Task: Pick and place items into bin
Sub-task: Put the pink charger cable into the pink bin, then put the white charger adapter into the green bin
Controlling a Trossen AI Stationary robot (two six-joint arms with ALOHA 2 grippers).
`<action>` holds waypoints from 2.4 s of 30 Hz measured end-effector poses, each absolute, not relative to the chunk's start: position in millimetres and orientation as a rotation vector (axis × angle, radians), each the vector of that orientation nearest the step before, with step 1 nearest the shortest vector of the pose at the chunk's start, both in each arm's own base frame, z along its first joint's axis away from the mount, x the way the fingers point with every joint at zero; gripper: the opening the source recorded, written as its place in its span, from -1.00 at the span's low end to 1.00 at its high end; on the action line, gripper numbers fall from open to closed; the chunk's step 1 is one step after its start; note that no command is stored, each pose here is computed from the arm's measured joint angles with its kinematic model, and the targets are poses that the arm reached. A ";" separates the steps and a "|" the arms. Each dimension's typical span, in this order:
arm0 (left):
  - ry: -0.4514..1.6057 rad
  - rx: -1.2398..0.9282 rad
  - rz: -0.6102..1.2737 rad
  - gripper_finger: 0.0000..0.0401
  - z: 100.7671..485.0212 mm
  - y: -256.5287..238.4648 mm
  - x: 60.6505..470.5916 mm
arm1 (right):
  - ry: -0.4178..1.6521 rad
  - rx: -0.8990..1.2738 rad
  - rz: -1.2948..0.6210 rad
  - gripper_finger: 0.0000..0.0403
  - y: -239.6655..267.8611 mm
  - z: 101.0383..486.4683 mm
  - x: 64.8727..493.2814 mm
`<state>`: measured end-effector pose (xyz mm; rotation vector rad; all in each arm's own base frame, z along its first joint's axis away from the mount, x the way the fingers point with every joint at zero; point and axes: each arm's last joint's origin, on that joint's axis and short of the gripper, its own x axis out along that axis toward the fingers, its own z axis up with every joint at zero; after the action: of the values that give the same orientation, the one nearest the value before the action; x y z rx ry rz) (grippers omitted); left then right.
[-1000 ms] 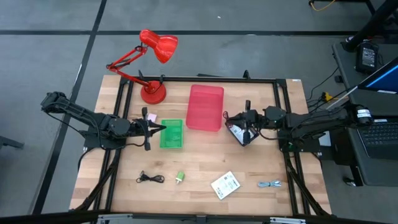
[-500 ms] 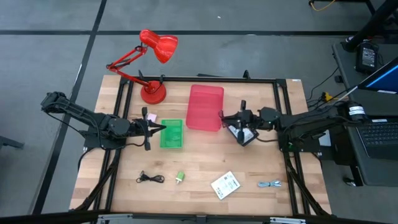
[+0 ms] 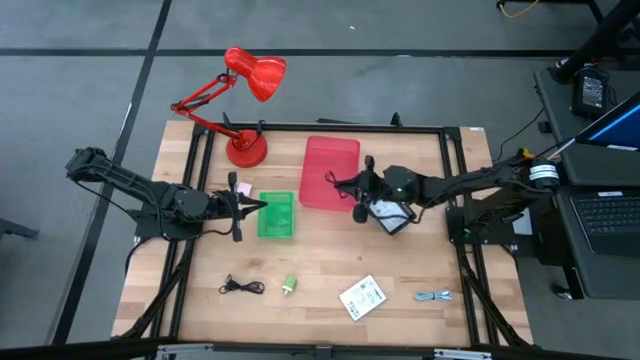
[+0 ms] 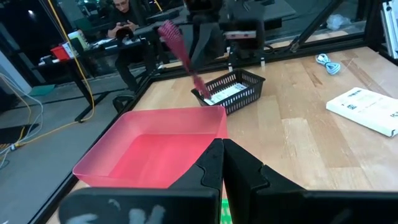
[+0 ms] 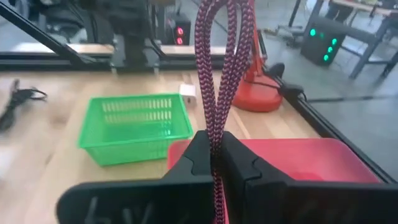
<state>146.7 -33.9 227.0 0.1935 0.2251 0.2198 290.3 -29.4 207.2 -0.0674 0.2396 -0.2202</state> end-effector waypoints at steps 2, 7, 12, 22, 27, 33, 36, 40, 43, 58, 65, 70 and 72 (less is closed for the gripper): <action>0.225 0.194 0.219 -0.98 227.0 -33.9 146.7 | 0.278 -0.070 -0.231 -1.00 -34.3 206.6 298.6; 0.225 0.187 0.212 -0.98 226.9 -34.1 146.8 | 0.371 -0.100 -0.240 -1.00 -42.0 207.3 316.5; 0.218 0.113 0.219 -0.98 226.9 -34.1 146.8 | 0.455 -0.120 -0.255 -1.00 -47.5 204.9 331.3; 0.216 0.096 0.220 -0.98 226.8 -34.2 146.7 | 0.649 -0.103 -0.345 -1.00 -65.6 194.2 350.9; 0.216 0.096 0.219 -0.98 226.8 -34.2 146.7 | 0.686 -0.091 -0.363 -1.00 -73.3 183.5 353.9; 0.216 0.089 0.220 -0.98 226.8 -34.2 146.7 | 0.688 -0.057 -0.391 -0.98 -80.6 181.0 352.9; 0.216 0.089 0.220 -0.98 226.8 -34.2 146.7 | 0.688 -0.057 -0.392 -0.91 -81.0 181.2 352.9; 0.216 0.089 0.220 -0.98 226.8 -34.2 146.7 | 0.686 -0.055 -0.393 -0.82 -80.8 181.2 353.0; 0.216 0.089 0.220 -0.98 226.8 -34.2 146.7 | 0.685 -0.055 -0.393 -0.76 -80.8 181.3 353.0; 0.216 0.089 0.220 -0.98 226.8 -34.2 146.7 | 0.585 -0.115 -0.362 -0.70 -72.6 198.2 356.1; 0.216 0.089 0.220 -0.98 226.7 -34.2 146.7 | 0.534 -0.171 -0.234 -0.95 -48.3 212.9 354.9; 0.216 0.089 0.220 -0.98 226.8 -34.2 146.7 | 0.508 -0.143 -0.074 -0.95 -41.9 210.4 354.9; 0.216 0.089 0.220 -0.98 226.7 -34.2 146.7 | 0.457 -0.142 -0.079 -0.95 -41.5 204.0 351.2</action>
<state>146.7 -34.2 226.7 0.0892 0.2163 0.2197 351.2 -41.5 204.0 -0.1422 0.4568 -0.0788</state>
